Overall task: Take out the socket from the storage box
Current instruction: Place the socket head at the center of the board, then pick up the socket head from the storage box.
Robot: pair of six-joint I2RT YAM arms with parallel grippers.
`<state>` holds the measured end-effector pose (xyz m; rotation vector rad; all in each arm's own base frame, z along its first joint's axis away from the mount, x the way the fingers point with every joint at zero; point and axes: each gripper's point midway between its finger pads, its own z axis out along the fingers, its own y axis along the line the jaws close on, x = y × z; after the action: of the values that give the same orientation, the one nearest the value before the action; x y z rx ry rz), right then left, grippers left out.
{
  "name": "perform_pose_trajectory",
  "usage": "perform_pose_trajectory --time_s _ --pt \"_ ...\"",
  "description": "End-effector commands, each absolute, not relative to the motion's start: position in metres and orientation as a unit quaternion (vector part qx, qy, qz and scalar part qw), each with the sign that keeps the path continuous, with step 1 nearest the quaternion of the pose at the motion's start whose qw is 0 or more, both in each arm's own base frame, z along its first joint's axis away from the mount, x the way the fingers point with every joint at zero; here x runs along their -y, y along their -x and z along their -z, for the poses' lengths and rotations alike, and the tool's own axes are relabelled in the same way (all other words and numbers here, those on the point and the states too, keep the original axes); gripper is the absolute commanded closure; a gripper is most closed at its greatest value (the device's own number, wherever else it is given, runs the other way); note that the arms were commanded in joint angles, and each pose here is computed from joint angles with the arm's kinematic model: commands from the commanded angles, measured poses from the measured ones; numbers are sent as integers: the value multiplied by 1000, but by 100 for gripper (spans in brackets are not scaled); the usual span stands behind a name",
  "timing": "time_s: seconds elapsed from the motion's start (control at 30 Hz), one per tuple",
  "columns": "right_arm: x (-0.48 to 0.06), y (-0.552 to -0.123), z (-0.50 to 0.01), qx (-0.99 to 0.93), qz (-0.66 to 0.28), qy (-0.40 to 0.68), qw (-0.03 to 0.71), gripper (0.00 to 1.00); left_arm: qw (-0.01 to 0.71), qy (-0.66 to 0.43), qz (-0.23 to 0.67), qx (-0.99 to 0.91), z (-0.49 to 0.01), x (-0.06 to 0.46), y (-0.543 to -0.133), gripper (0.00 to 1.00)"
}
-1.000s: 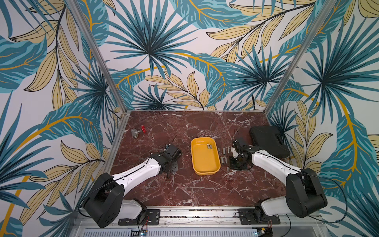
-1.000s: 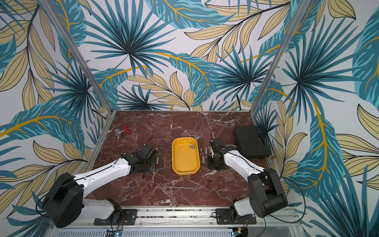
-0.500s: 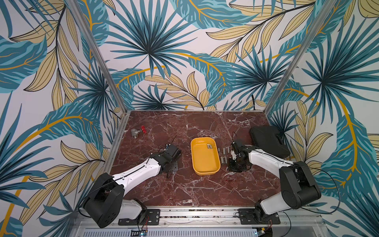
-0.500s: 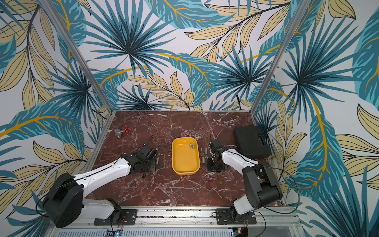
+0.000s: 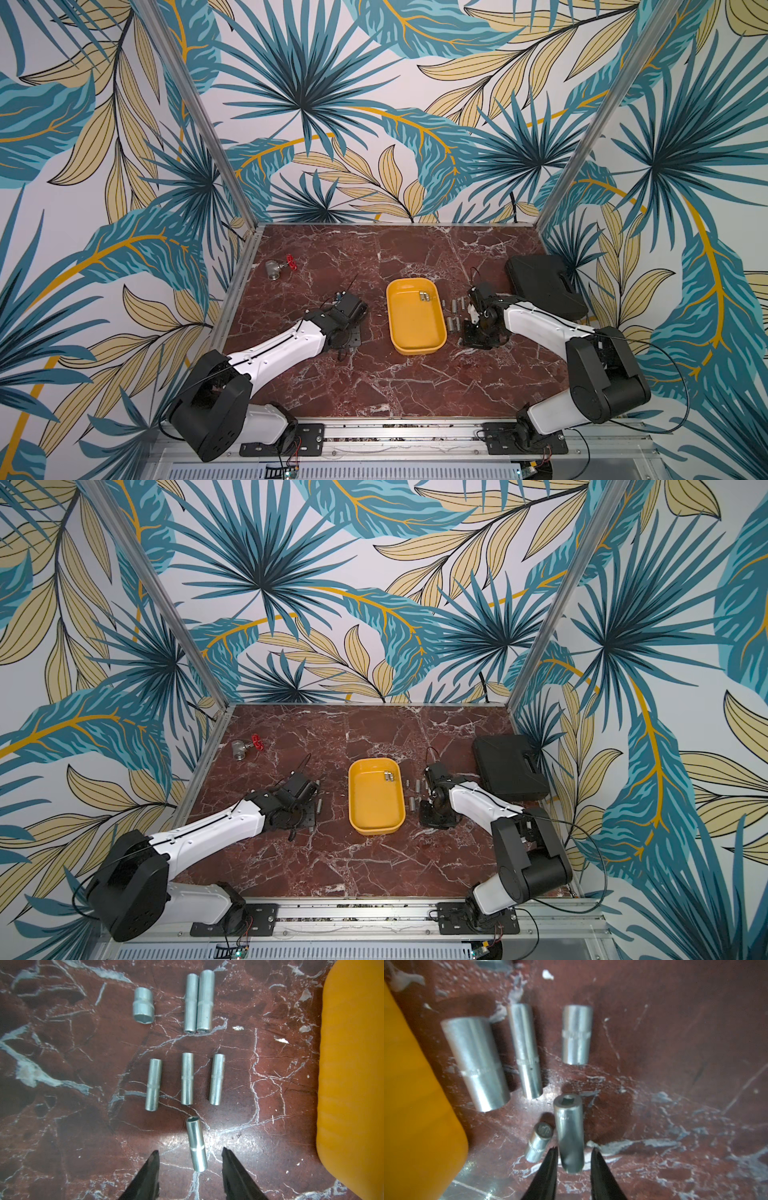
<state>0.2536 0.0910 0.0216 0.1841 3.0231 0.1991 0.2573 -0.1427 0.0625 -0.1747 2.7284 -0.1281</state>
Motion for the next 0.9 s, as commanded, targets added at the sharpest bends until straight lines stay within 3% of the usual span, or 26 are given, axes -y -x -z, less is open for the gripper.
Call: perform_pose_trajectory --time_s 0.0,0.37,0.6,0.87 --pt "-88 -252 -25 -995 -60 -65 52 69 220 59 57 -972 -74 147 -266 48" --pt "-89 -278 -86 -986 -72 -63 135 66 243 9 82 -966 -114 175 -294 50" --pt "-93 -305 -117 -974 -93 -77 190 66 270 -56 103 -956 -149 233 -331 50" --pt "-107 -322 -129 -962 -141 -88 215 66 261 -116 107 -952 -149 305 -362 51"
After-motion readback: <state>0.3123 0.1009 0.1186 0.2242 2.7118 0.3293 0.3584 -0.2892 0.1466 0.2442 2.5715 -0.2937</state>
